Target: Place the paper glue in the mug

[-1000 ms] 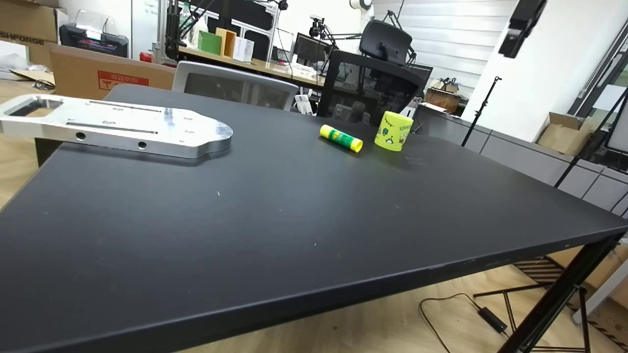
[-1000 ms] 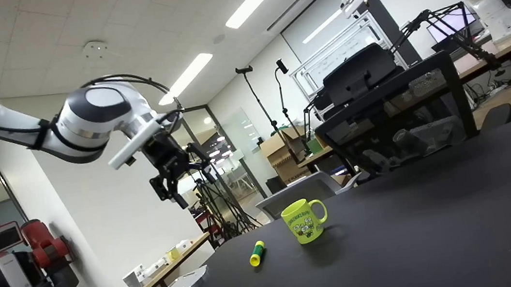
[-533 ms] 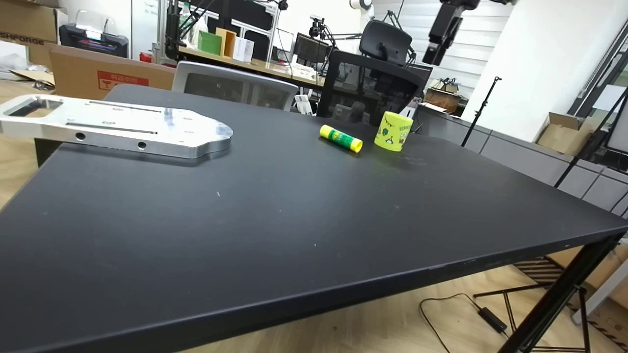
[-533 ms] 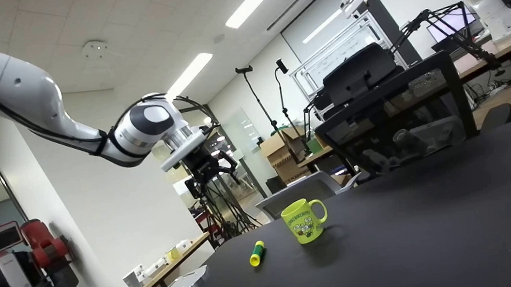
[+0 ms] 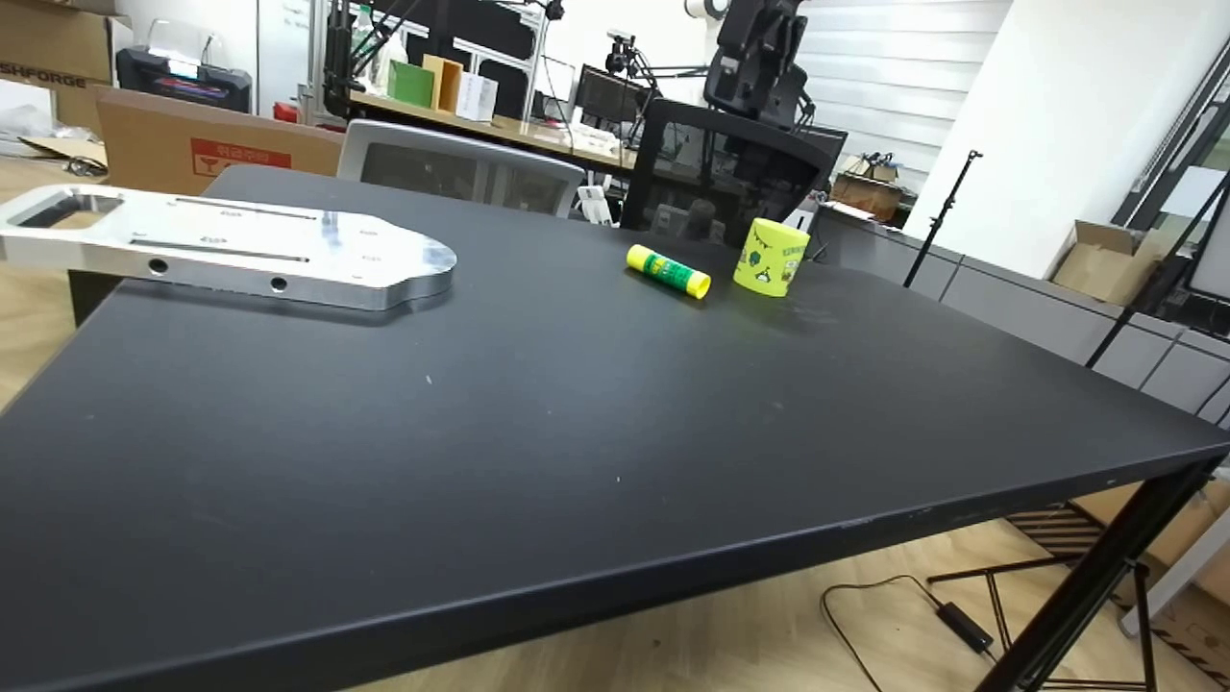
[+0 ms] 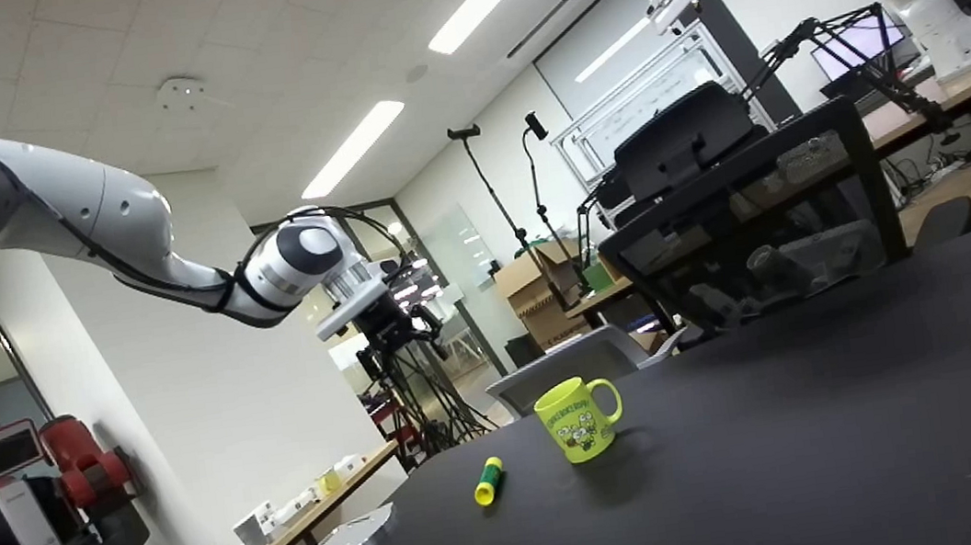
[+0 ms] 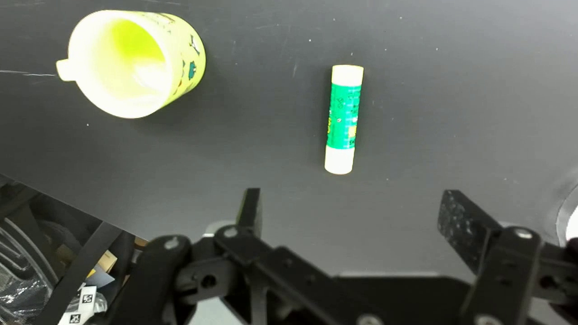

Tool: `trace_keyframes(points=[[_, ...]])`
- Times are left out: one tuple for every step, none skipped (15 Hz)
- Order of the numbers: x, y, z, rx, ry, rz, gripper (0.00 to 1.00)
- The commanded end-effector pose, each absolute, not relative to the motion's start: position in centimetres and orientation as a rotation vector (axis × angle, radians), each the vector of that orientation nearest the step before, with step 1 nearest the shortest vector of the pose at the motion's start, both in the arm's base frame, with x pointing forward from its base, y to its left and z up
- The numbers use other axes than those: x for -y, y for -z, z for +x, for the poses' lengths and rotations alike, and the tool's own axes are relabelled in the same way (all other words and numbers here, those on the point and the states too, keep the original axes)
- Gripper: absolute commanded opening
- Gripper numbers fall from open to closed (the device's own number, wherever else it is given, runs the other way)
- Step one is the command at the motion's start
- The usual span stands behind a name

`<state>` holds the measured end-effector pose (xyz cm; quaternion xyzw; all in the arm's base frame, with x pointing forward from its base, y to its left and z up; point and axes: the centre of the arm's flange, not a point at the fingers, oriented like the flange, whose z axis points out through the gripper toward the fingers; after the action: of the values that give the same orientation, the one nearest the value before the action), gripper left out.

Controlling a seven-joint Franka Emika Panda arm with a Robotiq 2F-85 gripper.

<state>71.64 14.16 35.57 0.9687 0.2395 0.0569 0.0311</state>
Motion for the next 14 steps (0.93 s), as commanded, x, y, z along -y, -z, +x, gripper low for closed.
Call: trace_keyframes(points=[[-14.7, -35.3, 71.9, -0.724, -0.169, 2.988, 1.00], [-14.9, -35.1, 72.1, -0.716, -0.169, 2.990, 1.00], [-14.9, -35.0, 72.3, -0.711, -0.170, 2.990, 1.00], [-14.7, -35.0, 72.4, -0.706, -0.170, 2.990, 1.00], [-14.5, -35.1, 72.4, -0.701, -0.170, 2.989, 1.00], [-14.4, -35.1, 72.5, -0.699, -0.170, 2.988, 1.00], [-14.3, -35.0, 73.3, -0.681, -0.203, 2.967, 1.00], [-14.1, -34.7, 74.4, -0.686, -0.221, 2.959, 1.00], [-13.9, -34.4, 75.1, -0.693, -0.231, 2.953, 1.00], [-13.7, -33.9, 75.8, -0.698, -0.236, 2.959, 1.00], [-13.6, -33.2, 76.3, -0.692, -0.228, 2.967, 1.00], [-13.5, -32.2, 76.5, -0.686, -0.209, 2.978, 1.00], [-13.5, -31.3, 76.6, -0.685, -0.187, 2.985, 1.00], [-13.5, -29.9, 76.4, -0.687, -0.149, 3.006, 1.00]])
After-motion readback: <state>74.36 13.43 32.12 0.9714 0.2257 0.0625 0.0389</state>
